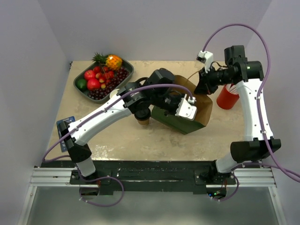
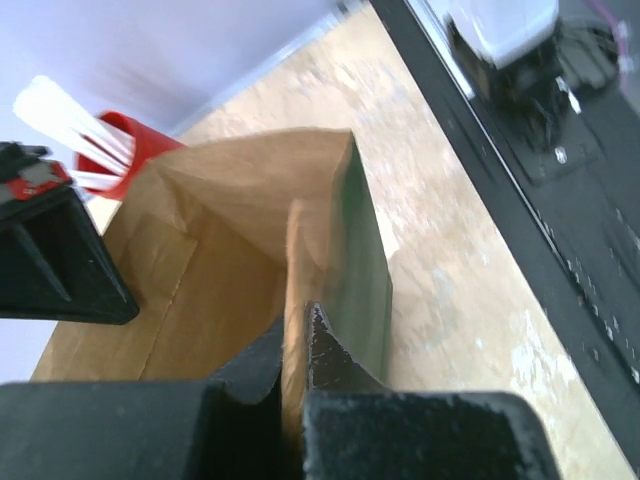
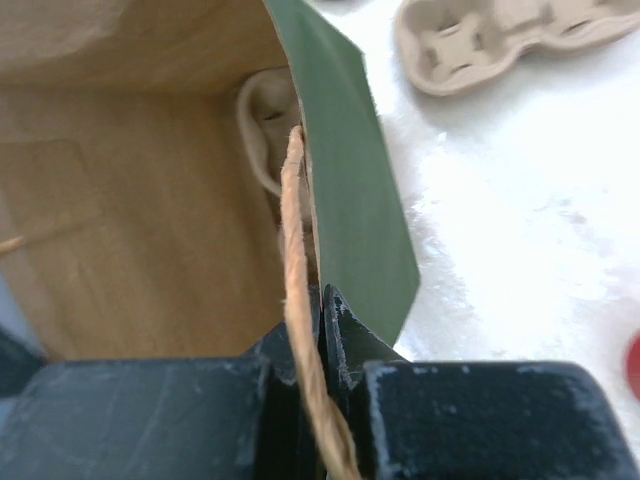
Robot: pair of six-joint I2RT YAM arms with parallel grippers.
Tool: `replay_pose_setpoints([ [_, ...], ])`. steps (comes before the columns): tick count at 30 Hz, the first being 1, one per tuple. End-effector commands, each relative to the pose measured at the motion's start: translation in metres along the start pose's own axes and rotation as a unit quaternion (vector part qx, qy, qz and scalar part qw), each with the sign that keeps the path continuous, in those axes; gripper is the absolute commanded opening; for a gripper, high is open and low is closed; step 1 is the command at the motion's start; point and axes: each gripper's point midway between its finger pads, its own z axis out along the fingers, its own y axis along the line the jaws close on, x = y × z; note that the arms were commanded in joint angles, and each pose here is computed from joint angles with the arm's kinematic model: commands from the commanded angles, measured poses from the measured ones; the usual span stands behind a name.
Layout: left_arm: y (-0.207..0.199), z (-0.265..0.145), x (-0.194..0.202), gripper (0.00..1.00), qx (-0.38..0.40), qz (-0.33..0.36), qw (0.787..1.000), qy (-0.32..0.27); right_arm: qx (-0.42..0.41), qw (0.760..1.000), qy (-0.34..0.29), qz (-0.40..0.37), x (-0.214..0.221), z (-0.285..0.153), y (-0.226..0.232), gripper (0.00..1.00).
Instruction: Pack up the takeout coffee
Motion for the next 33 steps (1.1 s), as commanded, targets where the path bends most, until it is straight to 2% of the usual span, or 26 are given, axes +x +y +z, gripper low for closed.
replay_pose_setpoints([
  [1, 0.031, -0.023, -0.051, 0.00, -0.068, -0.025, 0.995, -0.070, 0.045, 0.999, -0.021, 0.005, -0.023, -0.032, 0.005, 0.03],
  [5, 0.048, -0.033, -0.069, 0.00, -0.112, -0.030, 0.989, -0.095, 0.096, 0.994, -0.049, -0.016, -0.051, -0.049, -0.011, 0.00],
  [10, 0.074, -0.051, -0.086, 0.00, -0.167, -0.059, 0.976, -0.130, 0.113, 0.990, -0.066, -0.048, -0.067, -0.057, -0.016, 0.00],
  [13, 0.086, -0.063, -0.095, 0.00, -0.186, -0.089, 0.966, -0.159, 0.122, 0.989, -0.058, -0.053, -0.065, -0.056, -0.021, 0.05],
  [16, 0.090, -0.070, -0.100, 0.00, -0.194, -0.102, 0.959, -0.178, 0.135, 0.987, -0.057, -0.060, -0.065, -0.060, -0.024, 0.21],
  [17, 0.090, -0.072, -0.101, 0.00, -0.195, -0.104, 0.958, -0.180, 0.141, 0.986, -0.060, -0.063, -0.067, -0.062, -0.025, 0.37],
  [21, 0.086, -0.066, -0.089, 0.00, -0.197, -0.111, 0.957, -0.181, 0.172, 0.978, -0.095, -0.066, -0.082, -0.079, -0.023, 0.59],
  [22, 0.081, -0.071, -0.090, 0.00, -0.197, -0.110, 0.956, -0.186, 0.166, 0.978, -0.103, -0.071, -0.084, -0.080, -0.018, 0.62],
  [23, 0.067, -0.050, -0.060, 0.00, -0.179, -0.139, 0.960, -0.166, 0.170, 0.975, -0.120, -0.082, -0.089, -0.087, -0.013, 0.64],
  [24, 0.068, -0.050, -0.057, 0.00, -0.184, -0.140, 0.955, -0.187, 0.170, 0.974, -0.125, -0.080, -0.089, -0.088, -0.011, 0.67],
  [25, 0.060, -0.050, -0.053, 0.00, -0.178, -0.162, 0.950, -0.199, 0.162, 0.978, -0.111, -0.067, -0.080, -0.078, -0.015, 0.68],
  [26, 0.042, -0.027, -0.020, 0.00, -0.159, -0.185, 0.953, -0.178, 0.159, 0.978, -0.114, -0.069, -0.076, -0.078, -0.010, 0.70],
  [28, 0.032, -0.013, -0.004, 0.00, -0.152, -0.171, 0.957, -0.180, 0.133, 0.987, -0.075, -0.046, -0.050, -0.055, -0.015, 0.76],
  [30, 0.013, 0.005, 0.020, 0.06, -0.131, -0.177, 0.963, -0.154, 0.104, 0.992, -0.054, -0.039, -0.033, -0.044, -0.008, 0.77],
  [32, 0.005, 0.009, 0.028, 0.14, -0.123, -0.169, 0.967, -0.143, 0.091, 0.994, -0.051, -0.033, -0.027, -0.039, -0.005, 0.79],
  [33, 0.002, 0.008, 0.025, 0.15, -0.120, -0.165, 0.968, -0.146, 0.089, 0.994, -0.059, -0.038, -0.029, -0.042, 0.000, 0.79],
])
